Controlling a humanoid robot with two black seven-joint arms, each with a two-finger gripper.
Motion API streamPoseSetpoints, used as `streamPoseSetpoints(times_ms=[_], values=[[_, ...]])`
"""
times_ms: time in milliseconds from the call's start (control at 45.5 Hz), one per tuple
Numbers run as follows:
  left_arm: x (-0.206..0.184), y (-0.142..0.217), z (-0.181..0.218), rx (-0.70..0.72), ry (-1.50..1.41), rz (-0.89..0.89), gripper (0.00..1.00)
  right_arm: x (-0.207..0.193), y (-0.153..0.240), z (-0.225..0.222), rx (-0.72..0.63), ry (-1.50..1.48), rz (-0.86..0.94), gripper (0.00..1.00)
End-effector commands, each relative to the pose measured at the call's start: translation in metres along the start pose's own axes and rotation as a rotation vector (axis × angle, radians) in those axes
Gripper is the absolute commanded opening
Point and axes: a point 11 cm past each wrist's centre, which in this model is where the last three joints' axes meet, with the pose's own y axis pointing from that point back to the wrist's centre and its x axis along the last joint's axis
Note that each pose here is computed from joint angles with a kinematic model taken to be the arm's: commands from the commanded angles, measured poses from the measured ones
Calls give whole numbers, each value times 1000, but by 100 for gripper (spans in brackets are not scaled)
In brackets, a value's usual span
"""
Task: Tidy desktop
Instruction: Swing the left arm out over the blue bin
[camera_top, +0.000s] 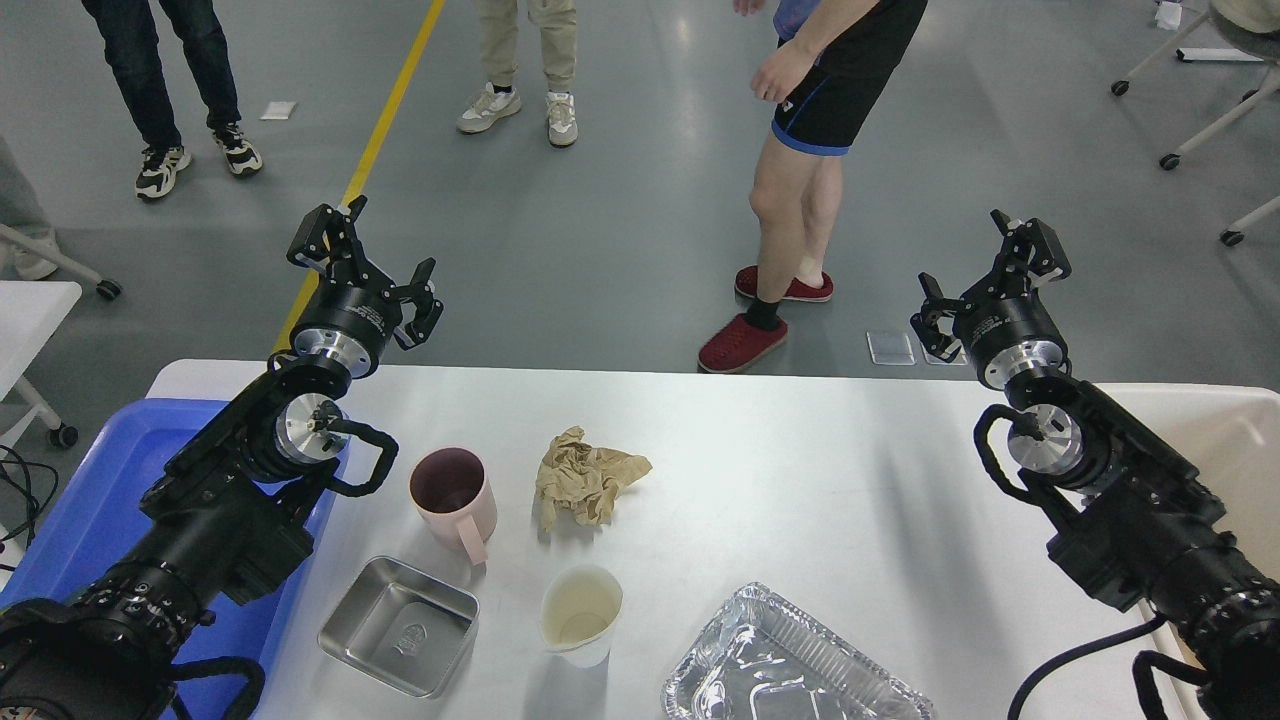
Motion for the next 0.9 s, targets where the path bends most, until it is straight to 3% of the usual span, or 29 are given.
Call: streamPoseSetpoints(times_ms=[0, 307, 505, 681, 878], values=[[-3, -1, 3, -15, -21, 35, 97, -3, -1, 2, -2, -5, -4, 100], [-1, -2, 3, -20, -5, 43, 97, -4, 0, 4, -5, -8, -6, 100], [-27, -3, -4, 19, 4, -63, 97, -4, 0, 5, -5, -9, -5, 100], [-24, 9, -16, 288, -319, -156, 97, -1, 2, 7, -10, -7, 2, 100], [-4, 49, 19, 360, -521, -234, 97, -1, 1, 6, -9, -6, 1, 100]])
